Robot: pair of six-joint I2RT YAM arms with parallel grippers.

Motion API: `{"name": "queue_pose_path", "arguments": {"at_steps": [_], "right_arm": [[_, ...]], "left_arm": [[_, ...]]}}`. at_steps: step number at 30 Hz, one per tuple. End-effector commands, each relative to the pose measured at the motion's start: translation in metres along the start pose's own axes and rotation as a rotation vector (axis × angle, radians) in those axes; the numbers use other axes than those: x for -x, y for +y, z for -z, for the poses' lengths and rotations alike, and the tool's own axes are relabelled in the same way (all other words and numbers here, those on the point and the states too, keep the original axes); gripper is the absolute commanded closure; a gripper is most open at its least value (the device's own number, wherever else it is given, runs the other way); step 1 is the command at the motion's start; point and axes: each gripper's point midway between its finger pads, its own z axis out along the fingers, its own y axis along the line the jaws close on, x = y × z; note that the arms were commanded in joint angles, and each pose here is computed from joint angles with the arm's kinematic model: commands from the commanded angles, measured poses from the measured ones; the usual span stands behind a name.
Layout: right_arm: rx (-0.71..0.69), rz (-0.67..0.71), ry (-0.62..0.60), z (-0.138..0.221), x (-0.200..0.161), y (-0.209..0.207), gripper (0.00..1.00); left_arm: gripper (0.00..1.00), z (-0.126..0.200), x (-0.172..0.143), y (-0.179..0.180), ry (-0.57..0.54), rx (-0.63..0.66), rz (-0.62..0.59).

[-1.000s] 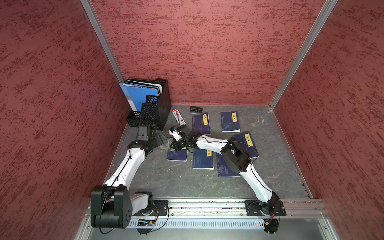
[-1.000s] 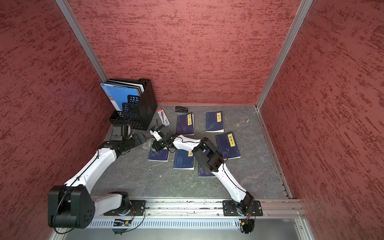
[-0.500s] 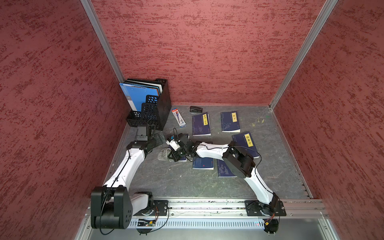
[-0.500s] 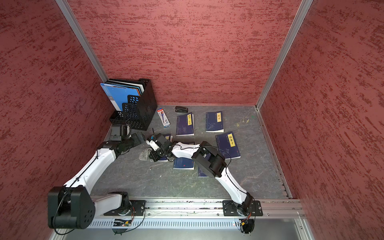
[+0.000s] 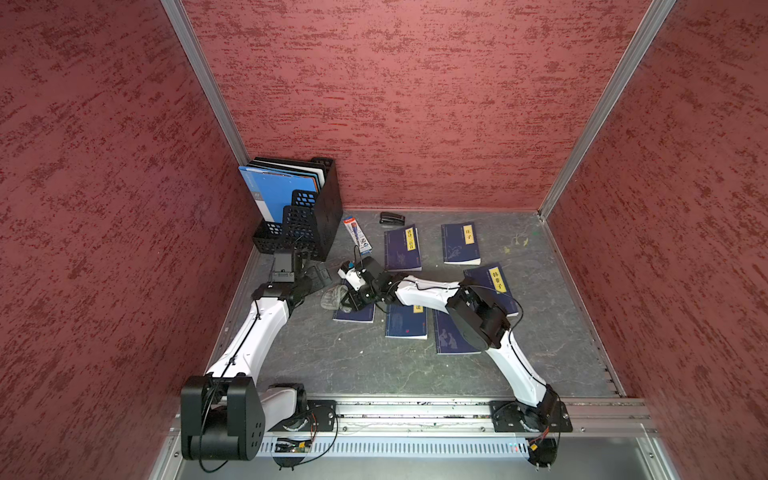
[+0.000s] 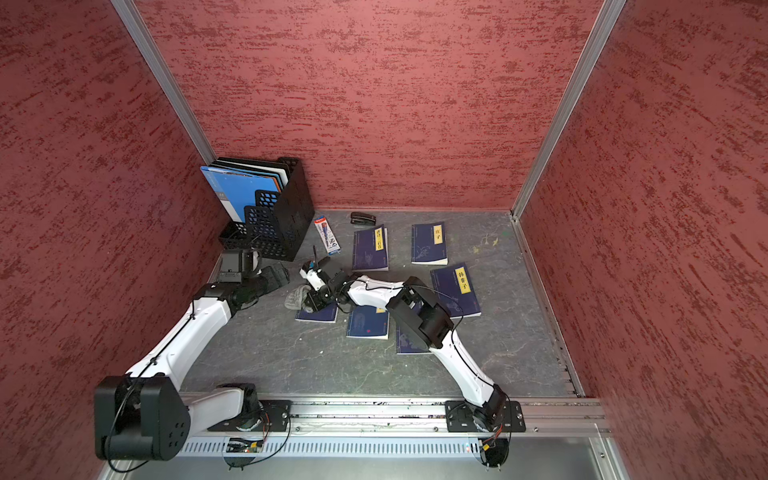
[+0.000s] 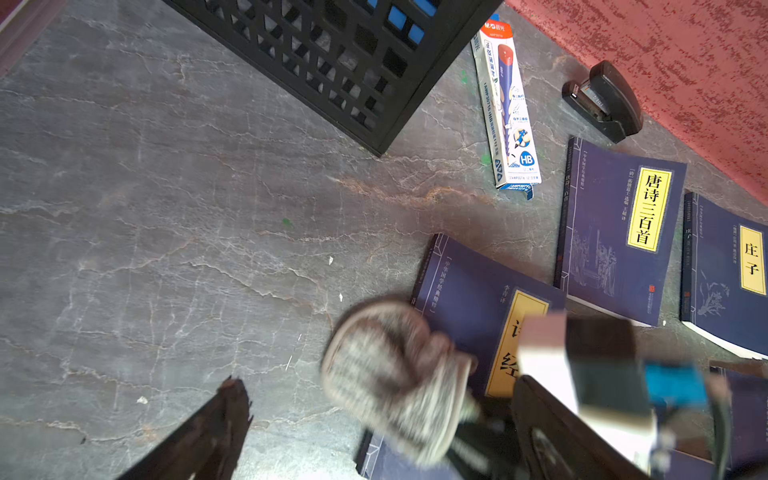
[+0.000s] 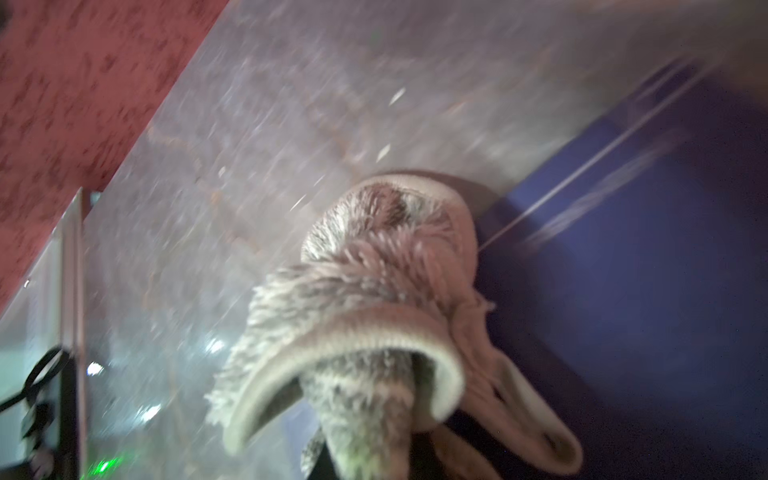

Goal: Wipe the cover of the book
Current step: Wipe the dirt from the cover of the book.

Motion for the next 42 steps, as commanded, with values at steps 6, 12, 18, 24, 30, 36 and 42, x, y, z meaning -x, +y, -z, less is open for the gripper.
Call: {"name": "queue_pose_path", "arguments": {"at_steps": [6, 12, 18, 24, 30, 36, 42], "right_arm": [[-0.103, -0.029, 0.031, -0.023, 0.017, -0.066, 0.93], [-0.069, -0.025, 0.044, -0.028, 0.021, -0.066, 0.94], [-0.045, 0.008, 0.086, -0.02, -0.005, -0.041, 0.94], [0.001, 0.005, 0.115, -0.001, -0.047, -0.004, 0.94], [0.023, -0.001, 0.143, 0.007, -0.075, 0.018, 0.93], [-0.074, -0.043, 0.094, 0.0, -0.048, -0.027, 0.93], [-0.157, -0.043, 0.079, -0.015, -0.018, -0.065, 0.93]], "left_arm": [[0.0, 0.009, 0.002, 0.002, -0.017, 0.0, 0.009], [0.0, 0.013, 0.004, 0.002, -0.024, 0.0, 0.009], [0.0, 0.011, 0.004, 0.002, -0.023, 0.001, 0.009], [0.0, 0.009, 0.003, 0.003, -0.021, 0.005, 0.011], [0.0, 0.005, 0.002, 0.003, -0.016, 0.004, 0.012], [0.0, 0.003, 0.0, 0.003, -0.007, 0.002, 0.014], [0.0, 0.007, 0.0, 0.003, -0.009, 0.0, 0.013]]}}
